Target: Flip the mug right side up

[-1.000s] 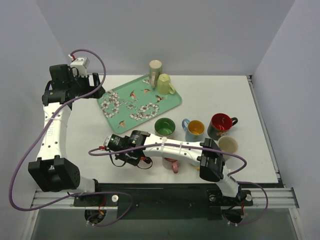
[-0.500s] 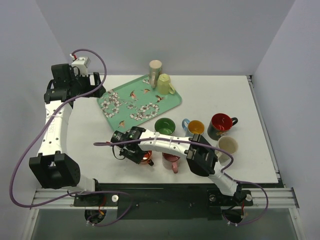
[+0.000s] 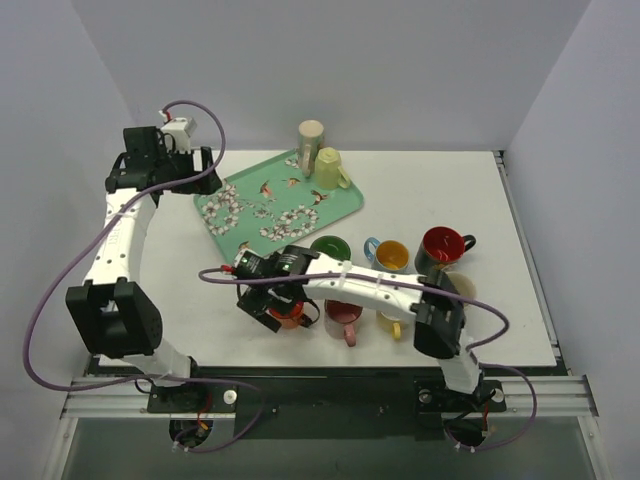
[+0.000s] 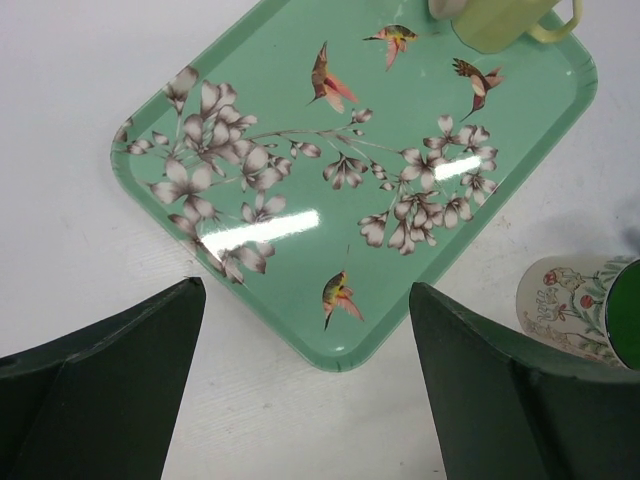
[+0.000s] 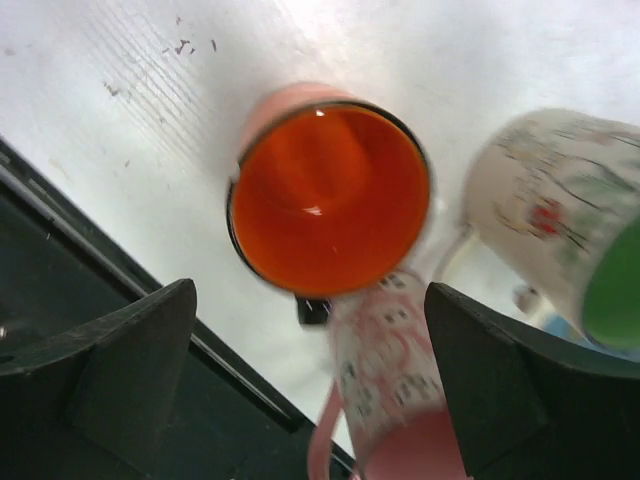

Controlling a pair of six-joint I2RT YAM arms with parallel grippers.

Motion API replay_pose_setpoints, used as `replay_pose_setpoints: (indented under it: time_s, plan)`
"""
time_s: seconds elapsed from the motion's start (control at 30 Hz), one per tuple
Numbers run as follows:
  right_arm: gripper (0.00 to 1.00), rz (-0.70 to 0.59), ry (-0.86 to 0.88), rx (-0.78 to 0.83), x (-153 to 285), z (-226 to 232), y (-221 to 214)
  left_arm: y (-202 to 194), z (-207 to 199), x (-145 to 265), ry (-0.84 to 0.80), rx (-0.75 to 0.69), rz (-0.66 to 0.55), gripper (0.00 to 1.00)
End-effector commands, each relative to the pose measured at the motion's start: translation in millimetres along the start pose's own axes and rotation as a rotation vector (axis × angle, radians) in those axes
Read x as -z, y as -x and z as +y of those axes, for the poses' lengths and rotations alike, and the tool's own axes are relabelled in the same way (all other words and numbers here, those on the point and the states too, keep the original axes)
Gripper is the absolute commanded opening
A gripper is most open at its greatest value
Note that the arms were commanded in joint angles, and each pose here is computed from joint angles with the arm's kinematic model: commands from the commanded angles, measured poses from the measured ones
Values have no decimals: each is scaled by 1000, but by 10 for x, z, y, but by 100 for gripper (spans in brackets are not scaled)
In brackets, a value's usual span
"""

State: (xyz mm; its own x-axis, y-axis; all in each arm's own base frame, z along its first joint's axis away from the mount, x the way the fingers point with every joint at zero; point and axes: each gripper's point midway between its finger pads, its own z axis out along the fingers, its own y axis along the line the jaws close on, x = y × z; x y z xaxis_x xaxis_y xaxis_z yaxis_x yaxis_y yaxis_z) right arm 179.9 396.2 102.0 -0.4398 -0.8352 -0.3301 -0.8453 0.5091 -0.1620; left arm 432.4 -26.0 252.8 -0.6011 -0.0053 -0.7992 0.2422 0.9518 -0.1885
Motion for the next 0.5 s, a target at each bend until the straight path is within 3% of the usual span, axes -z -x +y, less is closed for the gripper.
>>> replay_pose_setpoints:
  time_s: [0.0, 0.03, 0.17, 0.4, 0.47]
  plan:
    - [94, -233, -89, -89, 858, -369, 97, 274, -181, -176, 1, -90, -44, 94]
    - [94, -312, -105, -131, 1087, -470, 147, 295, -123, -233, 19, -96, -41, 94]
    - [95, -431, -173, -266, 1418, -843, -68, 323, -482, -580, 15, -193, -19, 94]
    - [95, -502, -376, -514, 1564, -1598, -798, 461, -1063, -1212, -49, -256, -24, 95]
    - [96, -540, -421, -606, 1668, -1812, -1044, 382, -1188, -1563, -35, -293, 3, 95]
